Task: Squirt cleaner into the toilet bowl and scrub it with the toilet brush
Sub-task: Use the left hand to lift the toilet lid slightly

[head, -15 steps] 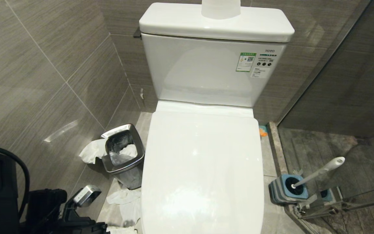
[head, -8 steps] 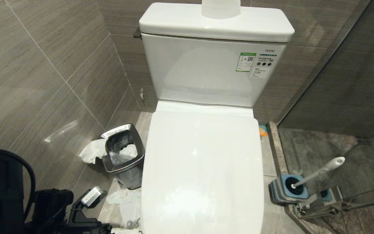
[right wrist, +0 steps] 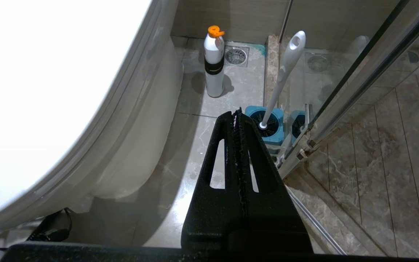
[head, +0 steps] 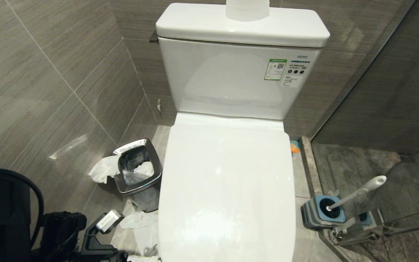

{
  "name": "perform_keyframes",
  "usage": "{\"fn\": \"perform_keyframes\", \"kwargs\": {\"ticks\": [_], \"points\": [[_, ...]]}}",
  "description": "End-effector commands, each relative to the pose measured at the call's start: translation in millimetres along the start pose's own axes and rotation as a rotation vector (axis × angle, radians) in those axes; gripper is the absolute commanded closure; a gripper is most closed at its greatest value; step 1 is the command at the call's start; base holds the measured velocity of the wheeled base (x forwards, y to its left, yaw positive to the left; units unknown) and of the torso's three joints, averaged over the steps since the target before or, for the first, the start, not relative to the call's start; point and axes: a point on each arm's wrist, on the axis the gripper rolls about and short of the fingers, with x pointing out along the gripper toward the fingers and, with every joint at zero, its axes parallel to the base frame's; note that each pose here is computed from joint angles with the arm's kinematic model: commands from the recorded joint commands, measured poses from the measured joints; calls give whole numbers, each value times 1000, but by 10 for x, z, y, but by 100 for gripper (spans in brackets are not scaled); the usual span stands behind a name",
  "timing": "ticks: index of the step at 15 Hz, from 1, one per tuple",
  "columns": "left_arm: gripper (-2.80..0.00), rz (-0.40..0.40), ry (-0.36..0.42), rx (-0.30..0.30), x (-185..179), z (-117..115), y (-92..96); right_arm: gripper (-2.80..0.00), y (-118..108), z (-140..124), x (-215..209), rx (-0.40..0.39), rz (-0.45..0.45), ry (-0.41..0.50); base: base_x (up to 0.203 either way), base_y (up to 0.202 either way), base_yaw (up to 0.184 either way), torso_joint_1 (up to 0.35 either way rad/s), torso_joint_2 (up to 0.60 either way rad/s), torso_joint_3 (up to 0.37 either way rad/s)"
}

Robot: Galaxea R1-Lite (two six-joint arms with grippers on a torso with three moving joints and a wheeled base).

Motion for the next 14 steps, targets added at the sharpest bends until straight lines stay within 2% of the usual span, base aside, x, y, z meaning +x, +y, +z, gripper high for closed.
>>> {"fn": "perform_keyframes", "kwargs": {"ticks": [1,14], "points": [[-280,-8,1,3,-1,1,-6,0,0,0,1,0,0,1,0,0,0,0,0,0],[-280,60,-9,-5,26,7,59,0,0,0,1,0,0,1,0,0,0,0,0,0]]}}
